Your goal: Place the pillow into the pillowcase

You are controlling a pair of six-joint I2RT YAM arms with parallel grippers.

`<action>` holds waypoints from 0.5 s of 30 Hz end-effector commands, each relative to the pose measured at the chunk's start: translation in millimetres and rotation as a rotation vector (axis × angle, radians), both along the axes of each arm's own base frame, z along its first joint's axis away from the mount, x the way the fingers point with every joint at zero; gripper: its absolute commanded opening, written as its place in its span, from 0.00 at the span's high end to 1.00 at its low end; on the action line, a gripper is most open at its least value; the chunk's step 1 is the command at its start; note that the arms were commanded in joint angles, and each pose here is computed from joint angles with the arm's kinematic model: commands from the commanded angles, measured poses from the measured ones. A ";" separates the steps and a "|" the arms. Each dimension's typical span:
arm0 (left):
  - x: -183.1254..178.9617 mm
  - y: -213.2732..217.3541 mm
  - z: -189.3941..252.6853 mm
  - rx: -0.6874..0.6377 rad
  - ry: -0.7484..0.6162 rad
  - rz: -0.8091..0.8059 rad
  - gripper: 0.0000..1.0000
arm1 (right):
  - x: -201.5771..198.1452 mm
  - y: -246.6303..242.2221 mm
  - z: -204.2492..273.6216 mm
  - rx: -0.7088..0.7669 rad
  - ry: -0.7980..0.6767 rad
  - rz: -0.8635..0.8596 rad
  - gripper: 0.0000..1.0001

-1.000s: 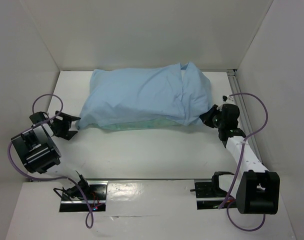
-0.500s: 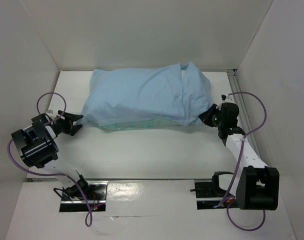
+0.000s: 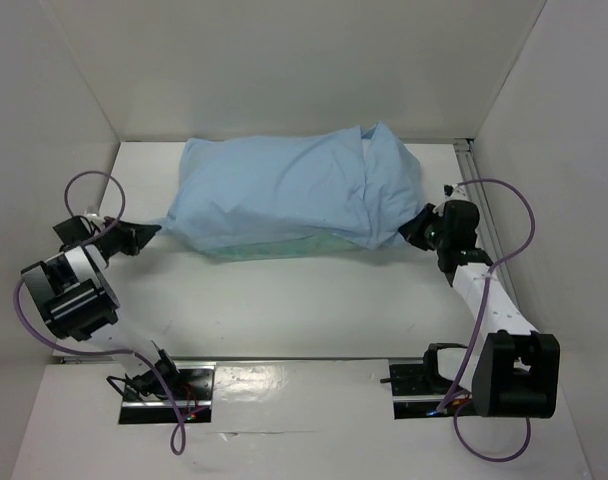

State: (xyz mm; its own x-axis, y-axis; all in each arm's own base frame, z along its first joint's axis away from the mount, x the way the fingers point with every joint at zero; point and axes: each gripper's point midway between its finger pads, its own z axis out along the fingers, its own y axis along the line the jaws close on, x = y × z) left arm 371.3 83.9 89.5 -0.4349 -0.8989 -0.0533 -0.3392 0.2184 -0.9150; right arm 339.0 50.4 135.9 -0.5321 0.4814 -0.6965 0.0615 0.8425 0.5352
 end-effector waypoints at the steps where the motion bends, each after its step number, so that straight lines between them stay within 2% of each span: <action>1: 8.9 4.7 76.6 0.092 -0.172 -0.031 1.00 | 22.4 -10.0 53.0 -0.042 -0.098 -0.030 1.00; 4: 13.5 8.1 146.0 0.135 -0.273 0.003 1.00 | 31.3 -22.9 97.6 -0.111 -0.119 -0.068 1.00; 6: 15.7 8.0 195.3 0.083 -0.350 0.055 1.00 | 32.9 -30.0 120.6 -0.138 -0.136 -0.098 1.00; 7: 17.4 3.9 224.4 0.110 -0.439 0.047 1.00 | 27.6 -32.1 150.3 -0.145 -0.183 -0.114 1.00; 8: 16.1 2.4 244.2 0.108 -0.467 0.050 1.00 | 24.4 -35.3 164.7 -0.153 -0.208 -0.134 1.00; 9: 14.1 1.3 284.3 0.134 -0.536 0.056 1.00 | 20.4 -37.4 179.6 -0.159 -0.232 -0.149 1.00; 10: 12.5 0.8 299.3 0.137 -0.550 0.065 1.00 | 10.1 -39.5 208.6 -0.164 -0.274 -0.166 1.00; 15: -14.9 16.2 369.6 0.121 -0.671 0.139 1.00 | -26.5 -63.2 275.4 -0.266 -0.346 -0.278 1.00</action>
State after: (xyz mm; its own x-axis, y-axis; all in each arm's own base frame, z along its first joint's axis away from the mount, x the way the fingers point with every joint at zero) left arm 379.1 90.5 398.0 -0.2489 -0.9010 -0.3553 0.1448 0.3281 -0.9335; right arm 345.7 14.3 339.2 -0.3094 0.4133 -0.8564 0.0955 0.9095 0.4045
